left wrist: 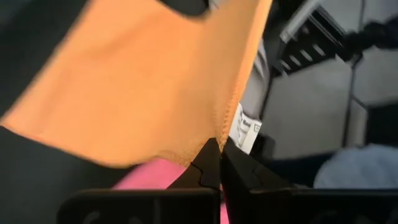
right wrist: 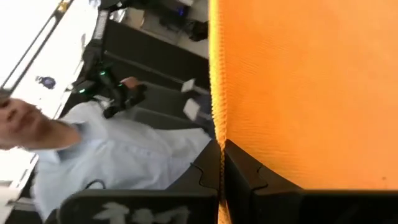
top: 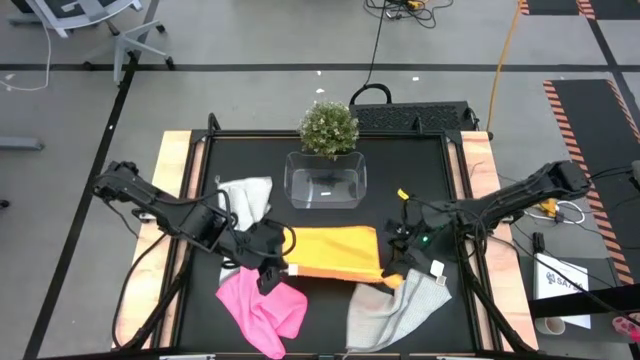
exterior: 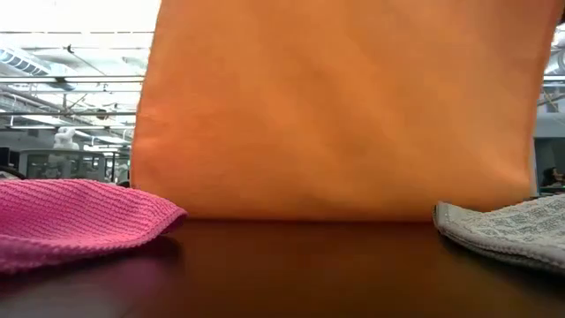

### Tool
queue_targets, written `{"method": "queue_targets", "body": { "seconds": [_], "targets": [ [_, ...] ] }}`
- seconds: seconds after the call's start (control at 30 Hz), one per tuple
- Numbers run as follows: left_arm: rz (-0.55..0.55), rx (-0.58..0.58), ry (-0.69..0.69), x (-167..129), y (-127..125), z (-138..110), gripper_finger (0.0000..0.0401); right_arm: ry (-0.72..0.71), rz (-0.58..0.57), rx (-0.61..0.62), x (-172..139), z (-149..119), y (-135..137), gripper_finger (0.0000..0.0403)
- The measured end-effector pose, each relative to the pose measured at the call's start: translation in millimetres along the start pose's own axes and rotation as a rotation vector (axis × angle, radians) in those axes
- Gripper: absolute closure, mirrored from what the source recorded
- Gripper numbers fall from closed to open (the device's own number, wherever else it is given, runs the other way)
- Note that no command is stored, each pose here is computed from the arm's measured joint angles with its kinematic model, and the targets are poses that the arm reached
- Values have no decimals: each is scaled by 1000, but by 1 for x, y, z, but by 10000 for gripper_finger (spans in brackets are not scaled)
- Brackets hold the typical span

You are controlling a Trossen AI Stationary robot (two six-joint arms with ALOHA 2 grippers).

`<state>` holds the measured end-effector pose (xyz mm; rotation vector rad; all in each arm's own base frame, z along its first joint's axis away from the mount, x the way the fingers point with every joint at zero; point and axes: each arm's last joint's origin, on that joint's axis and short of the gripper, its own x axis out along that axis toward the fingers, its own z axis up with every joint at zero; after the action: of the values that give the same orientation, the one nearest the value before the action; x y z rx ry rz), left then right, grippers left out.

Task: Fold microfiber towels
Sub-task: Fold the orange microfiber towel on the table

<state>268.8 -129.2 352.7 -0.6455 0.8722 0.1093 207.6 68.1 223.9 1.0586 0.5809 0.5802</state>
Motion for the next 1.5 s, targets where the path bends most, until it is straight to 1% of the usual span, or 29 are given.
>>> {"method": "queue_targets", "body": {
  "seconds": [0.07, 0.13, 0.2, 0.3, 0.43, 0.53, 0.63, 0.73, 0.87, 1.0, 1.17, 1.33, 1.43, 1.5],
  "targets": [
    [54, 13, -40, 4, 5, 0, 400, -6, -30, 2, -1, -5, -8, 403],
    [142, 15, -51, 10, 15, -2, 400, -27, -70, -9, -3, -8, -16, 403],
    [228, -10, -46, 17, 28, -5, 400, -64, -120, -32, -4, -8, -21, 403],
    [290, -65, -25, 34, 47, -11, 400, -106, -170, -77, -6, -6, -25, 403],
    [269, -135, 19, 62, 70, -23, 400, -123, -253, -125, -8, -6, -32, 403],
    [271, -185, 12, 77, 84, -31, 400, -130, -362, -141, -11, -7, -40, 403],
    [246, -221, 21, 86, 92, -38, 400, -120, -488, -152, -14, -11, -49, 403],
    [214, -233, 40, 90, 93, -41, 399, -91, -538, -149, -14, -14, -55, 403],
    [176, -259, 84, 90, 91, -42, 400, -73, -561, -184, -10, -14, -61, 403],
    [108, -287, 141, 90, 87, -43, 400, -69, -577, -188, -4, -13, -68, 403],
    [39, -313, 223, 87, 80, -42, 400, -41, -544, -192, 8, -15, -77, 403],
    [-43, -345, 302, 82, 68, -40, 399, -8, -478, -195, 18, -17, -80, 403],
    [-64, -324, 299, 79, 64, -37, 400, -8, -480, -207, 17, -17, -80, 403],
    [-31, -293, 258, 78, 65, -35, 399, -16, -493, -219, 16, -14, -81, 403]
  ]
}}
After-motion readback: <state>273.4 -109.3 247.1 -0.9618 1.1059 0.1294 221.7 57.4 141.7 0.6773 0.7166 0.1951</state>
